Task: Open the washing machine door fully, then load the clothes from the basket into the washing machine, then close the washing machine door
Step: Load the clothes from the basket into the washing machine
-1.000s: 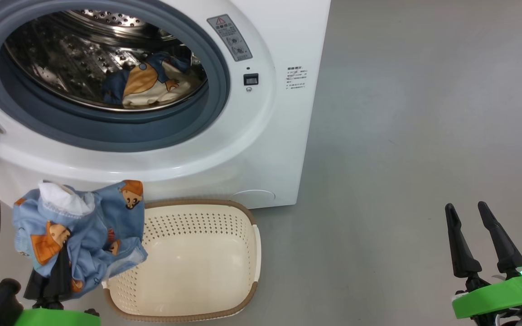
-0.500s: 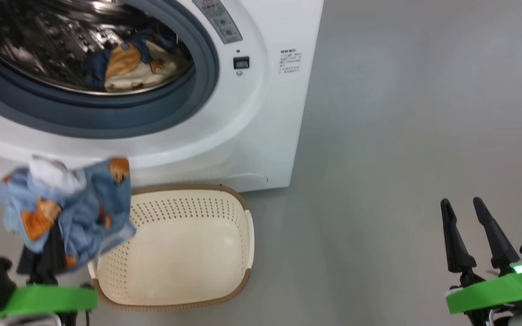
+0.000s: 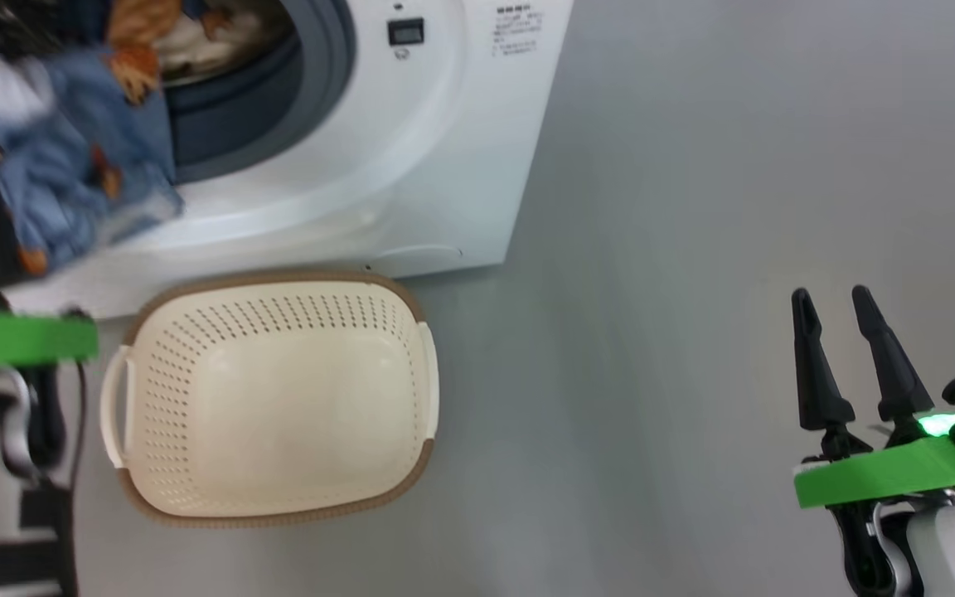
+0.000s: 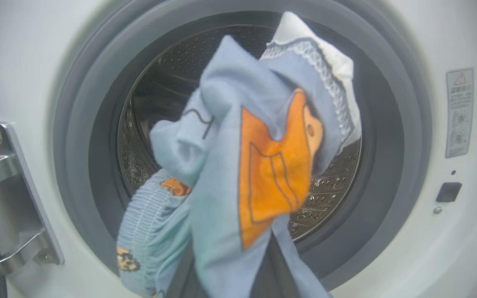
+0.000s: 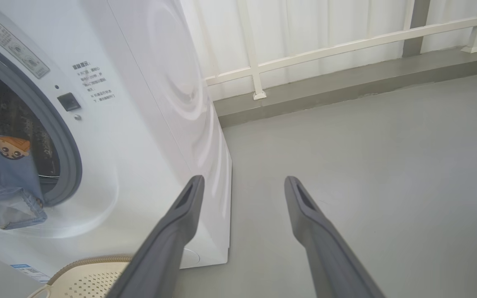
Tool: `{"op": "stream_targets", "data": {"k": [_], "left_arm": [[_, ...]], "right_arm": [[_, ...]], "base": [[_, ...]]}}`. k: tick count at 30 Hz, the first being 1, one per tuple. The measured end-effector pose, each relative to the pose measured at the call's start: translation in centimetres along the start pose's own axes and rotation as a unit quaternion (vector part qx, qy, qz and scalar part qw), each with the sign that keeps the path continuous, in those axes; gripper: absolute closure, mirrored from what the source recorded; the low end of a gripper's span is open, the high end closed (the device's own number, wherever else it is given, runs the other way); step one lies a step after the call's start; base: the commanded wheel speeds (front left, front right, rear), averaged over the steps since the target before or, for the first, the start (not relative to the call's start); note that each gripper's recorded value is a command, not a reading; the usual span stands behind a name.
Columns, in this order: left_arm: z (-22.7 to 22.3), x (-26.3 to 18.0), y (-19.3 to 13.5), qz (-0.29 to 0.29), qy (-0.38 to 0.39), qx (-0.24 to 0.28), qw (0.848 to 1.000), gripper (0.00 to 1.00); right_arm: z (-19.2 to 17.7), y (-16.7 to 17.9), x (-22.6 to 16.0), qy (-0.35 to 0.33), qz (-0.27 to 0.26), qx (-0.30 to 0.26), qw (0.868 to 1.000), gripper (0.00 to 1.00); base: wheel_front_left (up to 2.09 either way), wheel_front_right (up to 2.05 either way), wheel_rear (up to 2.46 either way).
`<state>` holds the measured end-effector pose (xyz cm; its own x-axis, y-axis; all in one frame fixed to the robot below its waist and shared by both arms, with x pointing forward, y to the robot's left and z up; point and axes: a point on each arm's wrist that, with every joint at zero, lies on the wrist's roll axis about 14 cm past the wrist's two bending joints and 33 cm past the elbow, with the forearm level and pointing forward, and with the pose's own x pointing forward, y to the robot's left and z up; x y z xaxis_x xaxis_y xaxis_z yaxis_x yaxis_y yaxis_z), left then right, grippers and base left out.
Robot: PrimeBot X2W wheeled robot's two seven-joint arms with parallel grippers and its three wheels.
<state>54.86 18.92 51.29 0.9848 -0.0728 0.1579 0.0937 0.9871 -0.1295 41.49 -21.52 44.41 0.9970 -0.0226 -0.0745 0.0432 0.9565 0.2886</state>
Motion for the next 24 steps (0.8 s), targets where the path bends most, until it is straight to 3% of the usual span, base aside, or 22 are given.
{"op": "stream_targets", "data": {"k": [12, 24], "left_arm": [[-4.6, 9.1, -0.3, -0.015, 0.044, 0.02, 0.999, 1.0], [-9.1, 15.4, -1.3, -0.021, 0.098, 0.021, 0.995, 1.0]], "right_arm": [[-2.1, -0.9, 2.2, 0.017, -0.018, 0.003, 1.0, 0.0], [-3.3, -2.3, 2.9, 0.03, -0.041, -0.002, 0.999, 0.0]], "base": [[0.0, 0.0, 0.0], [0.0, 0.0, 0.0]]}}
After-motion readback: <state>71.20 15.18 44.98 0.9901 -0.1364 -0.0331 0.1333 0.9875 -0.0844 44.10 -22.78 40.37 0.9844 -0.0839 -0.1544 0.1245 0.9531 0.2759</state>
